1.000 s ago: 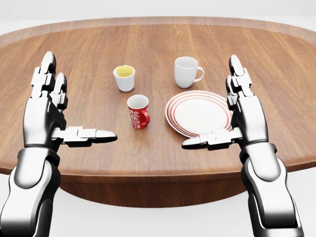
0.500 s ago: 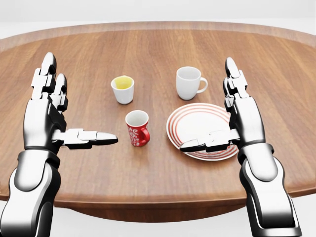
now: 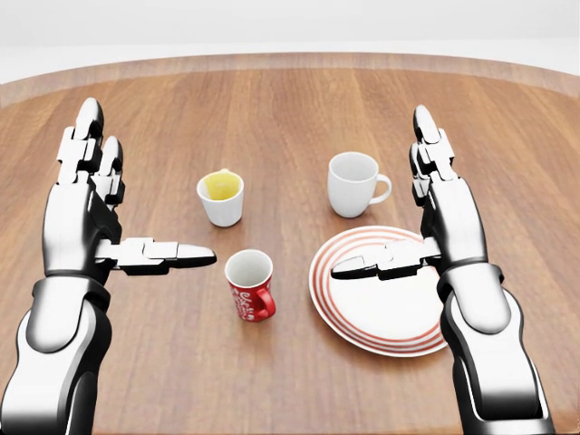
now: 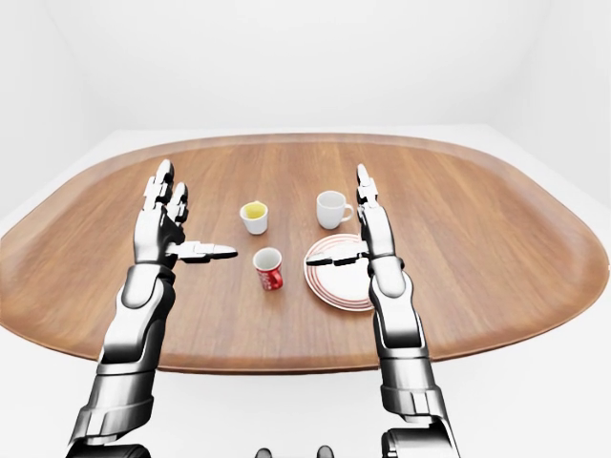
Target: Pick up the red mug and put it on the plate
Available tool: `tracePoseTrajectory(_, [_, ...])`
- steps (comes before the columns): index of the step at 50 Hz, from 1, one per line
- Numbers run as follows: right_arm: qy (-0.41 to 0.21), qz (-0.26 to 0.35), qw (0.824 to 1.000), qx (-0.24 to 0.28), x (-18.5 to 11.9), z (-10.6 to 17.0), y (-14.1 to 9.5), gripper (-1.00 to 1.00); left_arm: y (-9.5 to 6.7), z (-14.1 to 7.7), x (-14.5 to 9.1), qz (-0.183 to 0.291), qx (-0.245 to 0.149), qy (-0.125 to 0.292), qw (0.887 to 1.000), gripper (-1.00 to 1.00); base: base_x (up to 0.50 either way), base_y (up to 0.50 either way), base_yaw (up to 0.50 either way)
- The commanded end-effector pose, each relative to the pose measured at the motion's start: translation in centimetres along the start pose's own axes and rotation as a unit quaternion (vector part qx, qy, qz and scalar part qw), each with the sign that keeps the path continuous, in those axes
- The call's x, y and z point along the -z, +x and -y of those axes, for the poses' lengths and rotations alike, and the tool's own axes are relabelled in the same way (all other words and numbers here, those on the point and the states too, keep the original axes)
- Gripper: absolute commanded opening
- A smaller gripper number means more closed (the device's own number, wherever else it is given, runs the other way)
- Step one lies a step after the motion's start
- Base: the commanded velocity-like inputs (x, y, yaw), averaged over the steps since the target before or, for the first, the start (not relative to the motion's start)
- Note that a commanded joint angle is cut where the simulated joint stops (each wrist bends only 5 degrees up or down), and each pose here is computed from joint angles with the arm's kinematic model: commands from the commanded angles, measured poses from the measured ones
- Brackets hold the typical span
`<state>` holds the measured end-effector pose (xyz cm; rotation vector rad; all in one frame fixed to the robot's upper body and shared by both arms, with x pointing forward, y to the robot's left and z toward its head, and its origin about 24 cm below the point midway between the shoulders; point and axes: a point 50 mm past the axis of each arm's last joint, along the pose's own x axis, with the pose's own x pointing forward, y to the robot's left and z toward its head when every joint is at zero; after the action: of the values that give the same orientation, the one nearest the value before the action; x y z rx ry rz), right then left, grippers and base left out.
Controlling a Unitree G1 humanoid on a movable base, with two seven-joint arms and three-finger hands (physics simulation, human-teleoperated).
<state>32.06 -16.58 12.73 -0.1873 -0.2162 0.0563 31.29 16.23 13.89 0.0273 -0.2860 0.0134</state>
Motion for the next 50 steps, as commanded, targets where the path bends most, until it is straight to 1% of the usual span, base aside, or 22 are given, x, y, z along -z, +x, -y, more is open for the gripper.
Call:
tracePoseTrajectory(1, [0.000, 0.001, 1.000, 0.000, -0.05, 0.00, -0.03, 1.00, -0.10, -0.06, -0.02, 0.001, -0.001, 0.000, 1.000, 1.00, 0.34, 0.00, 0.00])
tracePoseTrajectory(50, [-0.002, -0.010, 1.000, -0.006, 0.42, -0.29, 0.14, 1.00, -0.30, -0.21, 0.11, -0.002, -0.002, 0.000, 1.000, 1.00, 0.34, 0.00, 0.00])
